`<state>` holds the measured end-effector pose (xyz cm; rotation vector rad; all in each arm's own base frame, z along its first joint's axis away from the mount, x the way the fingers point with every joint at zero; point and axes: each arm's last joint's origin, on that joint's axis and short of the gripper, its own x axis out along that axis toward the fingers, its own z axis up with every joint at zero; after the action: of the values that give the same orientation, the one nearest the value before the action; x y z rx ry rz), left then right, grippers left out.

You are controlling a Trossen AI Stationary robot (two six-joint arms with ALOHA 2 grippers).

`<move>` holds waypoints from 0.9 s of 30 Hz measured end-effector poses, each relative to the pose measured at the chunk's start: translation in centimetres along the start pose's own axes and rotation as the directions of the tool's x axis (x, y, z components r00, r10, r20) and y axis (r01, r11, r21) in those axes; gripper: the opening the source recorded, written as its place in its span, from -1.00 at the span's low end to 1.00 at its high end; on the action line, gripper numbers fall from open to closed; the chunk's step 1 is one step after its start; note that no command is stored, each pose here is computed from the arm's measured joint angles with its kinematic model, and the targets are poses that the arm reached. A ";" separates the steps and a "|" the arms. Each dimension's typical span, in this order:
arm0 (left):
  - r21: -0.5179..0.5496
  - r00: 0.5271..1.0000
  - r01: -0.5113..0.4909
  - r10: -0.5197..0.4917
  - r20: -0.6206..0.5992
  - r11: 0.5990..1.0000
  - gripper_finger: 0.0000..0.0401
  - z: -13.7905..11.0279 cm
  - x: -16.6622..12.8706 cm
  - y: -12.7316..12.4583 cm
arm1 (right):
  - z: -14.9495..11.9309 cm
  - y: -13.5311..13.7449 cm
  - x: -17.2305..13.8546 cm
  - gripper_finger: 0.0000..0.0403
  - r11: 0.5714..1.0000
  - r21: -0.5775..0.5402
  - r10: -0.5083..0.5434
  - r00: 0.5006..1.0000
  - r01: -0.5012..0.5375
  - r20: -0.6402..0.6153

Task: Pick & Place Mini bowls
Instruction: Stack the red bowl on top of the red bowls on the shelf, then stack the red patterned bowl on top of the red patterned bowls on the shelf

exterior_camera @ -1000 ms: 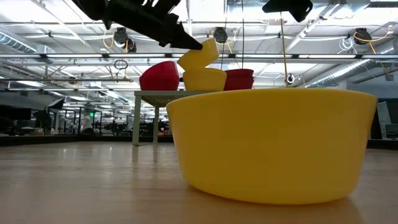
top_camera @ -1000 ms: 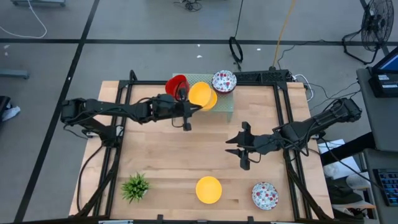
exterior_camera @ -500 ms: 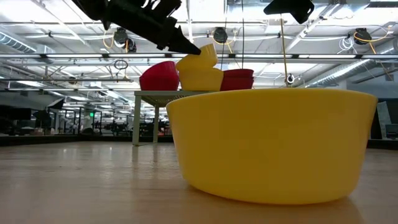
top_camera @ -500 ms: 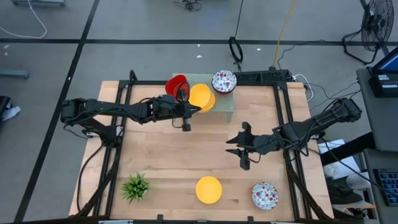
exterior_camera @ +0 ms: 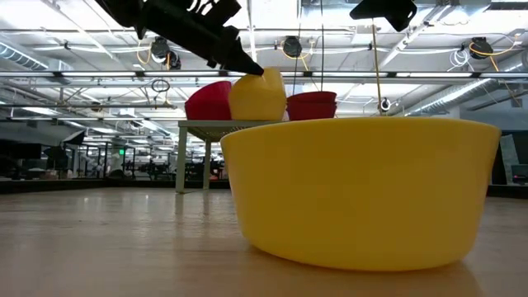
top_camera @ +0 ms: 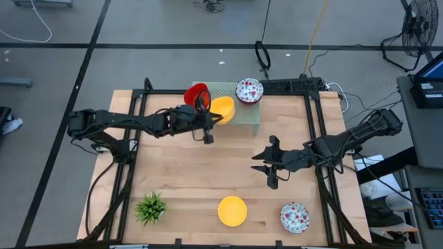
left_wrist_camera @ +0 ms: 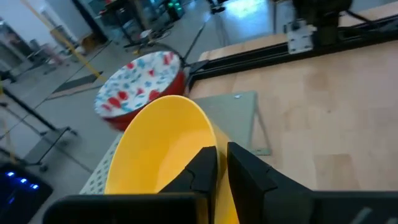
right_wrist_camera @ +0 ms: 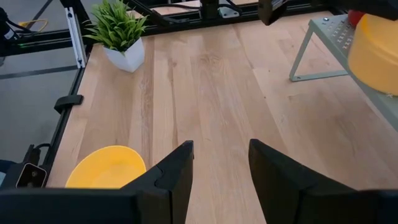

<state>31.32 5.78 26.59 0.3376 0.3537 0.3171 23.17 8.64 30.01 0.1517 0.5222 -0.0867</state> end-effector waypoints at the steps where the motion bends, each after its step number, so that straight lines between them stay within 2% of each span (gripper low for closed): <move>1: 0.000 1.000 -0.006 0.006 -0.002 1.000 -0.80 0.0 0.0 0.0 | 0.0 0.0 0.0 -0.30 1.000 0.000 0.000 1.000 0.000 0.000; 5: 0.000 1.000 -0.012 0.012 0.004 1.000 -0.73 0.1 0.0 0.0 | 0.0 0.0 0.0 -0.30 1.000 0.000 0.000 1.000 0.000 0.000; 12: -0.005 1.000 -0.017 0.018 0.020 1.000 -0.42 0.2 0.0 0.1 | 0.0 0.0 0.0 -0.30 1.000 0.000 0.000 1.000 0.000 0.000; 15: -0.021 0.995 -0.028 0.030 0.100 0.999 -0.30 1.1 -0.3 0.2 | 0.0 0.0 0.0 -0.30 1.000 0.029 0.001 1.000 -0.001 0.000; 17: -0.041 0.980 -0.025 0.033 0.197 0.999 -0.24 2.1 -0.6 0.1 | 0.0 0.1 0.0 -0.30 0.996 0.080 0.028 1.000 -0.027 -0.011; 22: -0.117 0.936 0.110 -0.063 0.346 0.987 -0.15 3.9 -1.8 -0.7 | -0.5 1.0 -0.2 -0.30 0.959 0.209 0.214 0.972 -0.191 -0.094; 27: -0.191 0.926 0.292 -0.226 0.303 0.937 -0.14 3.5 -1.9 -2.9 | -2.5 3.0 0.4 -0.30 0.927 0.320 0.263 0.948 -0.196 -0.182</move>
<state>31.66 1.51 29.16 0.0971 0.0806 0.0446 22.62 12.00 28.06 0.5230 0.7093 0.0845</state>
